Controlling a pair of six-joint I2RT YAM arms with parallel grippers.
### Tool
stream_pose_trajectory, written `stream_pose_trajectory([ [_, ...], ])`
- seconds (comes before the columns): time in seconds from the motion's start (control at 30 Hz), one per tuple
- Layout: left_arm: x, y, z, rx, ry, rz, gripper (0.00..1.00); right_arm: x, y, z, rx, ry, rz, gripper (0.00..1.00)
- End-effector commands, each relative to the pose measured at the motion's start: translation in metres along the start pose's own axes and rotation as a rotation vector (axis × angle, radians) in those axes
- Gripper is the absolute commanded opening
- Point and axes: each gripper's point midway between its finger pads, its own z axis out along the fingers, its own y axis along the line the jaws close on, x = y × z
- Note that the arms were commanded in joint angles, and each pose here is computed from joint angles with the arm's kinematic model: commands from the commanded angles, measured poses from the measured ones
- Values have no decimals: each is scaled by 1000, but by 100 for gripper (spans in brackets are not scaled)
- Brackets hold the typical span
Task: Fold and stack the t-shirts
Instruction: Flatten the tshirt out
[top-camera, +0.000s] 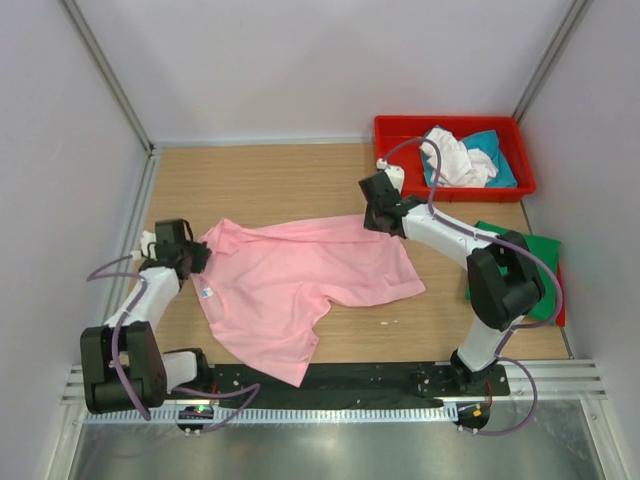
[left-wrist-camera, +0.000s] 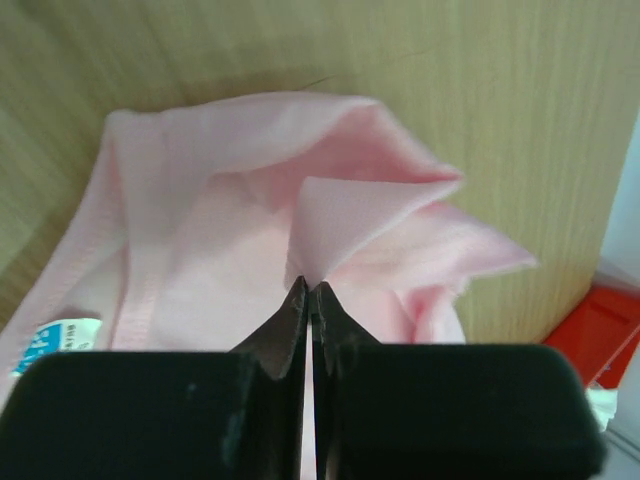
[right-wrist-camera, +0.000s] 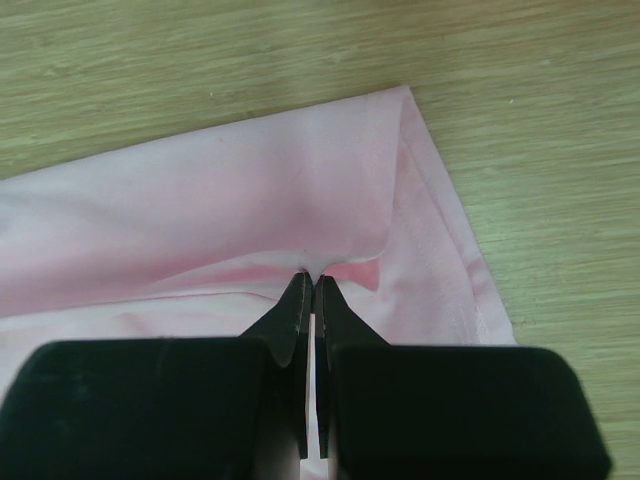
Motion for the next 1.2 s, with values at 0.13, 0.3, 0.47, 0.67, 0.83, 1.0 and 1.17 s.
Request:
stream_pose_trajectory([
  [0.13, -67, -122, -81, 213, -148, 314, 0, -88, 2, -45, -34, -181, -18, 1],
  [0.3, -93, -181, -148, 337, -203, 478, 0, -167, 3, -103, -64, -326, -16, 1],
  [0.47, -117, -250, -242, 547, -317, 561, 1, -235, -1, -184, -101, -530, -5, 1],
  [0.67, -119, -276, -336, 705, -379, 666, 1, -266, -17, -274, -158, -679, 20, 1],
  [0.83, -116, -265, -419, 824, -470, 692, 1, -259, -28, -331, -247, -738, 41, 1],
  [1.0, -110, -232, -490, 883, -553, 688, 1, -243, -51, -398, -330, -816, 54, 1],
  [1.17, -109, -205, -546, 977, -649, 600, 0, -226, -61, -449, -429, -861, 32, 1],
])
